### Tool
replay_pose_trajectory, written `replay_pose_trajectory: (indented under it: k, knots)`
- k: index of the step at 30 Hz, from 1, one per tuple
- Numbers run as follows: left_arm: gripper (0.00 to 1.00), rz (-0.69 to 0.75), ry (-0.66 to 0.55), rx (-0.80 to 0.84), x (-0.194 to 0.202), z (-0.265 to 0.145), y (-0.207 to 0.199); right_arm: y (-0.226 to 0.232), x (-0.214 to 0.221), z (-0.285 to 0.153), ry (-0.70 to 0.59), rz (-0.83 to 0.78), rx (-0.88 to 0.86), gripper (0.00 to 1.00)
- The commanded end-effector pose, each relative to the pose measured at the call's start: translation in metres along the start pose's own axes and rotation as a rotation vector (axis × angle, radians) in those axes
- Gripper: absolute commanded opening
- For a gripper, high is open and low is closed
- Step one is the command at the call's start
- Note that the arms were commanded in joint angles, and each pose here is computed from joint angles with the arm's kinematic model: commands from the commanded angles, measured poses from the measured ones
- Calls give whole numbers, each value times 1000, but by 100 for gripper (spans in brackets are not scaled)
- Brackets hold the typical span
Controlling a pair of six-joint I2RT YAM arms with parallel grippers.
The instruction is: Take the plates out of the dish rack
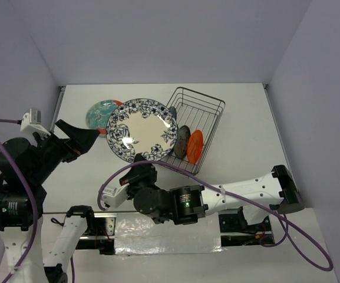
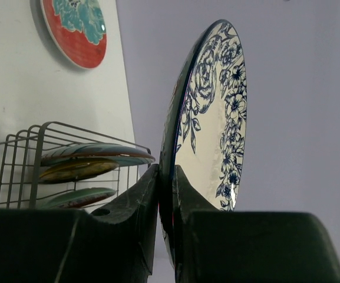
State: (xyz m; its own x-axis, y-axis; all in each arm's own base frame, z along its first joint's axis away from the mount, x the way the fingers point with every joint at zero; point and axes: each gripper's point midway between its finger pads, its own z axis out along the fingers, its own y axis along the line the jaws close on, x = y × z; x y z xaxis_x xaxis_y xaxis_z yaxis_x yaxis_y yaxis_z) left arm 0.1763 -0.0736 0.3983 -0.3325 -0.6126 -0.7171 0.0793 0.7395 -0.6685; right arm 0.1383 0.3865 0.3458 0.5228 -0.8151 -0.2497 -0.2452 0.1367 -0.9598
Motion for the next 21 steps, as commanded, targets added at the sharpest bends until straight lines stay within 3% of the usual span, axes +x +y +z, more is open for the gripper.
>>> replay_pose_trajectory:
  k: [1,14,15,18,19,21]
  knots:
    - [97,-6,54,32,9,21,4,-47,-2,-18,-21,125,112,0]
    - [87,-49,125,147,23,39,-6,-43,-65,-11,-186,180,65,0]
    - [68,-48,130,145,24,41,-4,-48,-68,-12,-196,192,73,0]
    - [33,-49,134,125,27,44,2,-53,-74,-11,-205,205,90,0]
    - [12,-51,140,112,29,45,5,-52,-74,-11,-205,200,95,0]
    - [0,-47,140,90,29,46,9,-53,-71,-8,-186,197,114,0]
